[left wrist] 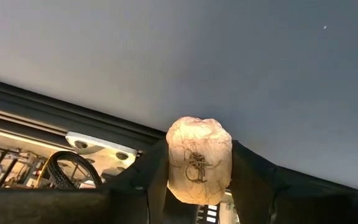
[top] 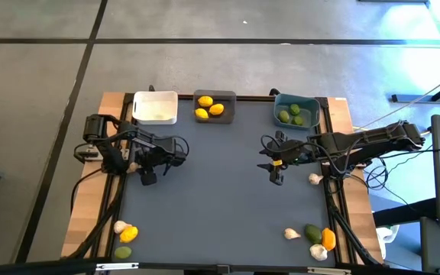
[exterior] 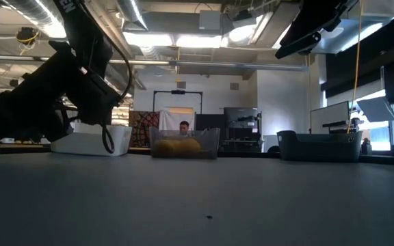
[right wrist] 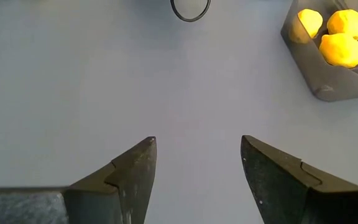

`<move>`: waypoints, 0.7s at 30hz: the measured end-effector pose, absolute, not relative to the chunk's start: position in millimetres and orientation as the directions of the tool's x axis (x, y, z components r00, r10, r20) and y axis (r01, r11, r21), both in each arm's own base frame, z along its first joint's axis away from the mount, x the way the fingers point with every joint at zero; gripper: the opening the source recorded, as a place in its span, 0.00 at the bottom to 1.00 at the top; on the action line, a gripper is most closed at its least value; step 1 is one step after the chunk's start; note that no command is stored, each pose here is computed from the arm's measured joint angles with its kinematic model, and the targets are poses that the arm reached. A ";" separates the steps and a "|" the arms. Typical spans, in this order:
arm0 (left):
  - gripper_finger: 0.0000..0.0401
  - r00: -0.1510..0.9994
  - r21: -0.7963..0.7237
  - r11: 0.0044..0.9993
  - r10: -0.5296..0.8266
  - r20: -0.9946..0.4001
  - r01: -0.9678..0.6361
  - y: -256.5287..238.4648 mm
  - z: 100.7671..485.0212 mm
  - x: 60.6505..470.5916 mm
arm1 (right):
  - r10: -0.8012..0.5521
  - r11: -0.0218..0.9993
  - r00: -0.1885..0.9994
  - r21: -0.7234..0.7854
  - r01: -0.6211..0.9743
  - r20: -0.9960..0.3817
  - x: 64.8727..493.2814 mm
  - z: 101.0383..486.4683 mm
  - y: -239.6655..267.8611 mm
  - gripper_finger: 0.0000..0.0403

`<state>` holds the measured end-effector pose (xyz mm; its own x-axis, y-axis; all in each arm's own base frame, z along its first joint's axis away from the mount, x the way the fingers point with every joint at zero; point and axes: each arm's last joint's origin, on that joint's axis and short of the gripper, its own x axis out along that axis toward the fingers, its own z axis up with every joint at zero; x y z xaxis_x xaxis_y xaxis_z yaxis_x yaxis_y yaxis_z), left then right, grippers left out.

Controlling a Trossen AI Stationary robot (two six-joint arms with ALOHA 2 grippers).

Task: Sort produce into baskets
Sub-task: Put the garlic into the white bin

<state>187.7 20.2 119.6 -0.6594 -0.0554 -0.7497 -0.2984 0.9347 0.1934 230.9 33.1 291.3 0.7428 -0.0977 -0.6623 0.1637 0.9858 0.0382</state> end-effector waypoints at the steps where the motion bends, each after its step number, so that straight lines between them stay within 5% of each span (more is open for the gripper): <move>1: 0.35 -0.658 0.194 0.935 -0.054 -0.751 -0.298 20.3 120.1 188.4 | -0.098 0.986 0.743 0.037 0.163 -0.662 230.9 291.3 33.1 0.58; 11: 0.36 -0.627 0.262 0.932 0.050 -0.778 -0.251 24.9 152.5 204.1 | -0.107 0.985 0.744 0.032 0.170 -0.660 230.9 291.4 32.8 0.58; 21: 0.35 -0.405 0.346 0.897 0.218 -0.888 -0.276 33.8 205.2 211.9 | -0.108 0.985 0.744 0.033 0.172 -0.659 231.0 291.5 32.8 0.58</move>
